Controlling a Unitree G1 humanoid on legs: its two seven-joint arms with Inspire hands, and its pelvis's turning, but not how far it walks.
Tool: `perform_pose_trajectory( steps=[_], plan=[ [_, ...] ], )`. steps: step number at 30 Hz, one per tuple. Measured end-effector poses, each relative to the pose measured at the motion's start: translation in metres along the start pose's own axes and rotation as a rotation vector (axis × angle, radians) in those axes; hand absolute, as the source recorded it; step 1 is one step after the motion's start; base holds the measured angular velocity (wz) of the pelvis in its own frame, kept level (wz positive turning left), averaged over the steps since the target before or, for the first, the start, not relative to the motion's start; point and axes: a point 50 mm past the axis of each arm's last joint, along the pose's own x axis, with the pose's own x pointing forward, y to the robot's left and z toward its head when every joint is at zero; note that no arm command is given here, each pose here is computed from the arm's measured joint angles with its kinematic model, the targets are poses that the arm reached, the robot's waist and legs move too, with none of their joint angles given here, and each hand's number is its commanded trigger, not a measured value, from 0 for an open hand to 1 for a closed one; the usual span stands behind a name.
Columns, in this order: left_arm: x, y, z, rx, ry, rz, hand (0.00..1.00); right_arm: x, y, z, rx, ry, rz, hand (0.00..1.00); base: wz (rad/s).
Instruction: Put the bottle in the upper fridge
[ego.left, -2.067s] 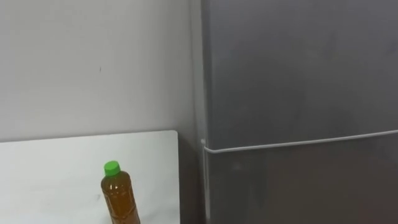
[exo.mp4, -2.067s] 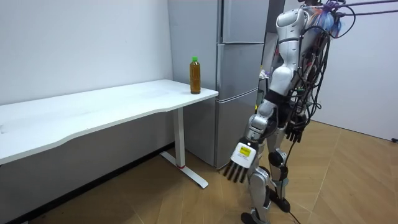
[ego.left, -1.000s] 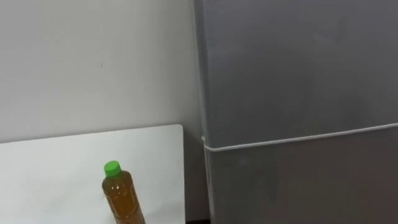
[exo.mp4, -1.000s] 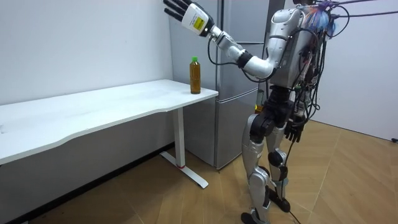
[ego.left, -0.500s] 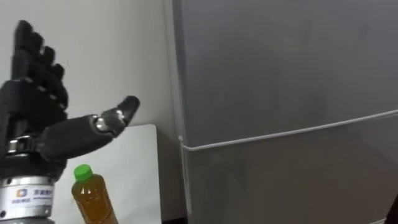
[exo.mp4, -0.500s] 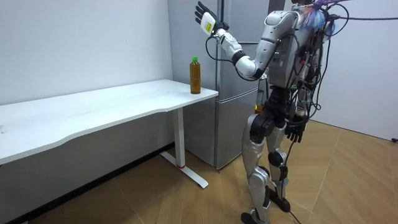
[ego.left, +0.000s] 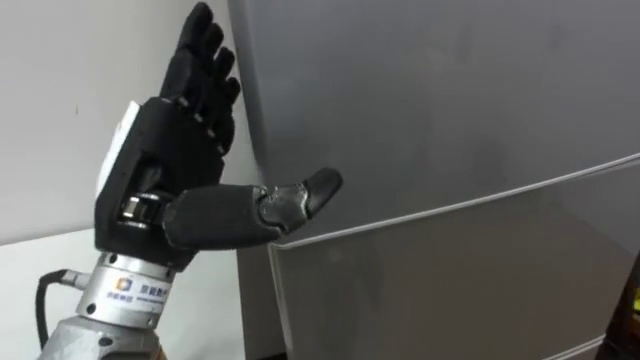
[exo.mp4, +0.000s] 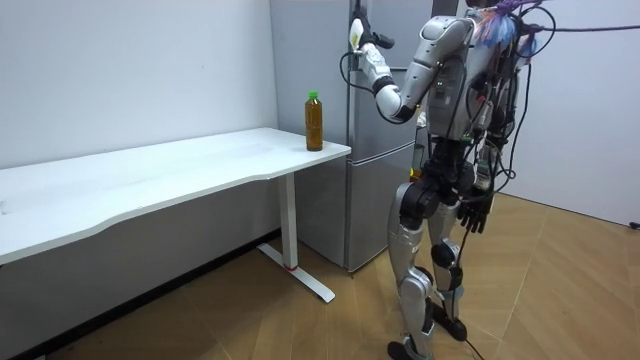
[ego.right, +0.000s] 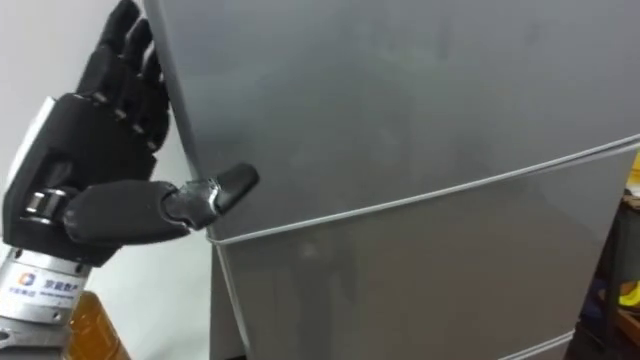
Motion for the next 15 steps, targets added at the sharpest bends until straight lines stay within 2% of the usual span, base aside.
perform_pose_trajectory(
  steps=[7, 8, 9, 10, 11, 12, 15],
  plan=[
    [0.0004, -0.0039, -0.0009, -0.087, -0.003, -0.021, 0.0, 0.0007, 0.0027, 0.0071, -0.033, 0.012, 0.006, 0.0, 0.0],
    [0.0004, -0.0039, -0.0009, -0.089, -0.003, -0.021, 0.23, 0.0008, 0.0027, 0.0072, -0.033, 0.014, 0.006, 0.0, 0.0],
    [0.0004, -0.0039, -0.0009, -0.096, -0.004, -0.021, 0.56, 0.0008, 0.0027, 0.0072, -0.033, 0.016, 0.006, 0.0, 0.0],
    [0.0004, -0.0039, -0.0008, -0.107, -0.005, -0.021, 0.56, 0.0008, 0.0029, 0.0072, -0.034, 0.017, 0.007, 0.0, 0.0],
    [0.0004, -0.0038, -0.0007, -0.108, -0.005, -0.021, 0.81, 0.0008, 0.0032, 0.0072, -0.038, 0.017, 0.007, 0.0, 0.0],
    [0.0004, -0.0037, -0.0008, -0.108, -0.005, -0.021, 1.0, 0.0008, 0.0036, 0.0076, -0.041, 0.017, 0.008, 0.0, 0.0],
    [0.0003, -0.0027, -0.0007, -0.121, -0.005, -0.014, 1.0, 0.0009, 0.0046, 0.0086, -0.058, 0.016, 0.012, 0.0, 0.0]
  ],
)
